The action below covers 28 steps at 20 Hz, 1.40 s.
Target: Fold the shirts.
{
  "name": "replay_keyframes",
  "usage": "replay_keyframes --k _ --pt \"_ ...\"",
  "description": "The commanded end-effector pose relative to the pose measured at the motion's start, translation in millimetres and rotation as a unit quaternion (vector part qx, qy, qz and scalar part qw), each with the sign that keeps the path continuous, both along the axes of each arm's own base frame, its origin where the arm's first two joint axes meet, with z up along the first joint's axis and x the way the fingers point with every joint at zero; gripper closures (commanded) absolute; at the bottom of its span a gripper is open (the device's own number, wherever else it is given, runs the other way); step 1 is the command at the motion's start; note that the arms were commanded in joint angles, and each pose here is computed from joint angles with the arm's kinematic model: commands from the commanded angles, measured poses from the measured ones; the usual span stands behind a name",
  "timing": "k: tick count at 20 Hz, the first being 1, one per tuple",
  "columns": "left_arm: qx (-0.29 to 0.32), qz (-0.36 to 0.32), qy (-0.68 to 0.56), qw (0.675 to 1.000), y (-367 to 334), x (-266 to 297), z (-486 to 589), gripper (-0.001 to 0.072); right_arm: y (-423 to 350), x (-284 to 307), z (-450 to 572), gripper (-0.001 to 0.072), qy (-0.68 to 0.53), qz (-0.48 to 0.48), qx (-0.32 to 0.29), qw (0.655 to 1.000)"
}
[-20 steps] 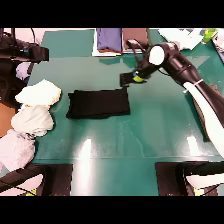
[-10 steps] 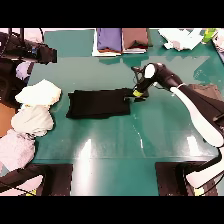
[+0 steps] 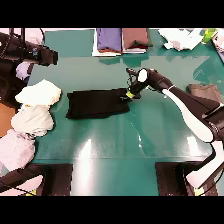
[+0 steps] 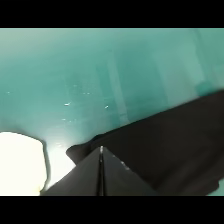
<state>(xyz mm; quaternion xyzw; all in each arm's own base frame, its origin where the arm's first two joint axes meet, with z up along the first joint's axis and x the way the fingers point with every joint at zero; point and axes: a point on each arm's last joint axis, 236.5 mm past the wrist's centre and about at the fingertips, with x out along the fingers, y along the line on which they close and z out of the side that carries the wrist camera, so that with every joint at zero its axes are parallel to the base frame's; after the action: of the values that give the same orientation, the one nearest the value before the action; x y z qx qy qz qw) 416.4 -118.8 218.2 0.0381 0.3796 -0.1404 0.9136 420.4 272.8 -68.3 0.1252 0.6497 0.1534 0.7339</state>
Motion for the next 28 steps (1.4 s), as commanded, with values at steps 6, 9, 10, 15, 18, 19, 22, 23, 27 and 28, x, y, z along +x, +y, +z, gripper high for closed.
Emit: replay_keyframes --k 6,9,10,15,18,19,22,23,27,28 --pt "-0.013 -0.106 -0.025 0.994 -86.2 -24.6 9.3 0.0678 -181.4 76.8 164.1 0.0693 -0.175 -0.081 -0.142 0.971" --pt "-0.023 -0.117 -0.039 0.992 -98.8 -25.5 15.5 0.0677 -284.0 67.3 197.8 0.0693 -0.18 -0.161 -0.167 0.956" --pt "-0.025 -0.117 -0.042 0.992 -99.7 -24.6 16.8 0.0678 -314.6 61.3 202.1 0.0693 -0.176 -0.186 -0.175 0.951" --pt "-0.036 -0.11 -0.048 0.992 -100.9 -22.1 20.3 0.0677 -448.3 25.9 209.6 0.0693 -0.154 -0.317 -0.199 0.915" --pt "-0.05 -0.102 -0.055 0.992 -103.0 -19.2 25.1 0.0677 -488.9 8.3 210.0 0.0693 -0.146 -0.359 -0.206 0.899" --pt "-0.051 -0.102 -0.056 0.992 -103.3 -18.8 25.8 0.0677 -495.5 4.4 210.0 0.0693 -0.144 -0.366 -0.205 0.896" --pt "-0.052 -0.103 -0.055 0.992 -103.6 -19.2 25.5 0.0677 -489.9 9.3 221.1 0.0693 -0.166 -0.385 -0.148 0.896" --pt "-0.052 -0.103 -0.055 0.992 -103.6 -19.3 25.4 0.0677 -486.9 13.2 232.5 0.0693 -0.186 -0.39 -0.13 0.892" --pt "-0.058 -0.105 -0.051 0.991 -106.3 -21.1 25.2 0.0677 -489.7 7.5 284.5 0.0695 -0.257 -0.41 -0.135 0.865" --pt "-0.057 -0.106 -0.049 0.992 -106.1 -21.8 24.5 0.0677 -491.3 1.7 295.4 0.0696 -0.268 -0.414 -0.136 0.859"
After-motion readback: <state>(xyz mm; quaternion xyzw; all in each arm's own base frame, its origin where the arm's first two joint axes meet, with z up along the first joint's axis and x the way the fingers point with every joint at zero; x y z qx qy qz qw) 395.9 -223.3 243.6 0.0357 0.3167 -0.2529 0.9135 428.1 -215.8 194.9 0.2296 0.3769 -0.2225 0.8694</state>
